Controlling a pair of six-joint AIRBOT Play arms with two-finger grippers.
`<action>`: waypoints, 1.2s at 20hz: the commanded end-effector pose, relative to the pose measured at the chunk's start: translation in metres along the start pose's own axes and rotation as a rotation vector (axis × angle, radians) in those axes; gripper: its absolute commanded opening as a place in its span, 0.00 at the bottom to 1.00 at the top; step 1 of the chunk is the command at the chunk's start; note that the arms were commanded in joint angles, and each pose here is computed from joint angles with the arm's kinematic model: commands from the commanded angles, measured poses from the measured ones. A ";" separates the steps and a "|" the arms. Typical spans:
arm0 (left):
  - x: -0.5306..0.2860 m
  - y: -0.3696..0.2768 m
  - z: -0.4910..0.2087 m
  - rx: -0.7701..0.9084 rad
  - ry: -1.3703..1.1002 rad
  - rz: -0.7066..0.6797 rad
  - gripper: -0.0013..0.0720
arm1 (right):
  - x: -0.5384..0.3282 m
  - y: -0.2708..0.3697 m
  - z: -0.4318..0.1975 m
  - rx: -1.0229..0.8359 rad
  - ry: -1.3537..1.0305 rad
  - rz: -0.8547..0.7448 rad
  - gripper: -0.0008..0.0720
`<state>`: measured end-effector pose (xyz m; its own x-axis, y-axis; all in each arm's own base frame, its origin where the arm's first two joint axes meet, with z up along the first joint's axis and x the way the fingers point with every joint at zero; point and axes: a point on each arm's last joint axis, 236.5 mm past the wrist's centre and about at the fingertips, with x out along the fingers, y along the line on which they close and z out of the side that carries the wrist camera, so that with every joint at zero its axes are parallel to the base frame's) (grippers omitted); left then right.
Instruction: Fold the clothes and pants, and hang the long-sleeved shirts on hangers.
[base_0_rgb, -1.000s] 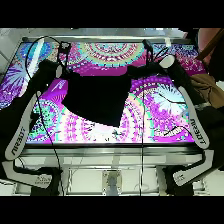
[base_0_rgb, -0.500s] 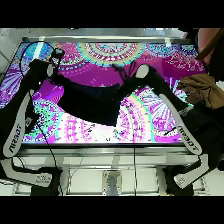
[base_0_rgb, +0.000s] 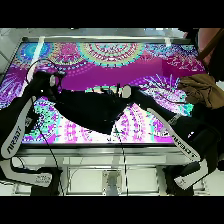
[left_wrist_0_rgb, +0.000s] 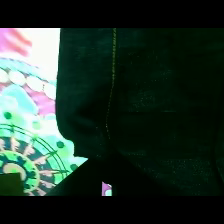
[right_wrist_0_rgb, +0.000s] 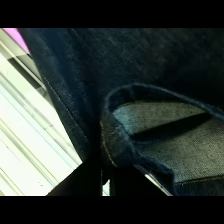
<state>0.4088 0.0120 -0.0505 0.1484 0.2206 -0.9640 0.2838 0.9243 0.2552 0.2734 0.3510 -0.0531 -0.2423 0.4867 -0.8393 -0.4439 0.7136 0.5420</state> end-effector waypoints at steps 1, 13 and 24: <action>0.017 -0.002 -0.003 -0.045 -0.016 0.001 0.06 | 0.022 0.005 -0.007 0.017 -0.005 0.002 0.02; -0.061 0.022 -0.008 -0.125 -0.144 0.037 0.97 | -0.097 0.021 -0.033 -0.173 -0.070 -0.168 0.56; -0.181 0.045 -0.021 -0.239 -0.447 0.070 0.97 | -0.134 -0.165 -0.066 1.107 -1.103 0.158 0.25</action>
<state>0.3801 0.0202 0.1171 0.5269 0.1860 -0.8293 0.0692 0.9631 0.2600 0.3121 0.1799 0.0059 0.5207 0.4403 -0.7314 0.1064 0.8166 0.5673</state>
